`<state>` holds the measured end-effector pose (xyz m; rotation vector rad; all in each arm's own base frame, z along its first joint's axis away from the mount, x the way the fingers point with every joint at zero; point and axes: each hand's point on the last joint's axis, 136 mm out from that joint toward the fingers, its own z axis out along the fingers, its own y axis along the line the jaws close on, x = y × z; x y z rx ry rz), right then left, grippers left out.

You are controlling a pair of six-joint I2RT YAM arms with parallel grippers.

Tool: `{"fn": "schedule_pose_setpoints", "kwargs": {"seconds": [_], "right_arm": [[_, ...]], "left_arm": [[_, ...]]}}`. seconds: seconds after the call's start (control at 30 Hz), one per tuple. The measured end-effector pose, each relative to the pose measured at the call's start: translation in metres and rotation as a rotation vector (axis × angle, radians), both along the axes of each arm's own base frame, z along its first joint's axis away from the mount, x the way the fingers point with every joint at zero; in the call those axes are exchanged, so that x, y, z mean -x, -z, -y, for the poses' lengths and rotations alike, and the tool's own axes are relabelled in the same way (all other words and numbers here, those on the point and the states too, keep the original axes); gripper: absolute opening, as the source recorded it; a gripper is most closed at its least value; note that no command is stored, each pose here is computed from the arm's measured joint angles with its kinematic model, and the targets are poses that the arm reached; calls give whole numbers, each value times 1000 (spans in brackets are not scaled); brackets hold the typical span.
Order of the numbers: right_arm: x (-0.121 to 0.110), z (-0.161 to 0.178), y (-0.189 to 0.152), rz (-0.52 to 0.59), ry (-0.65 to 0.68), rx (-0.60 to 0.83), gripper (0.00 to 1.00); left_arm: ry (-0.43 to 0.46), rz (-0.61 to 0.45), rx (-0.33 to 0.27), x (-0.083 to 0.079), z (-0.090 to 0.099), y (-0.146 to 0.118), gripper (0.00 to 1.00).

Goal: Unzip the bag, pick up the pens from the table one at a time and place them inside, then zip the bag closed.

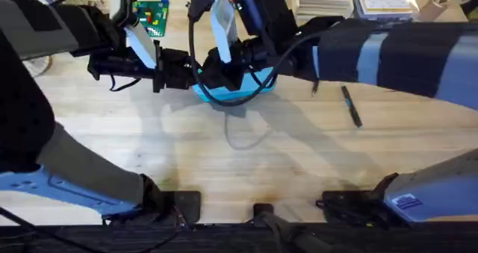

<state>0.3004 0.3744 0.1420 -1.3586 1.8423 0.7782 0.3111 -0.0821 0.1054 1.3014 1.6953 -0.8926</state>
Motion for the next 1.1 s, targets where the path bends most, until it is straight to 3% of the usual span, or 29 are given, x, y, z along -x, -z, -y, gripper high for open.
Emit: {"fn": "schedule_pose_setpoints", "kwargs": {"seconds": [1.0, 1.1], "right_arm": [[4, 3, 4, -25, 0, 24, 32], [4, 3, 4, -27, -1, 23, 113]], "left_arm": [[2, -1, -7, 1, 0, 1, 42], [2, 0, -8, 0, -1, 1, 42]]}}
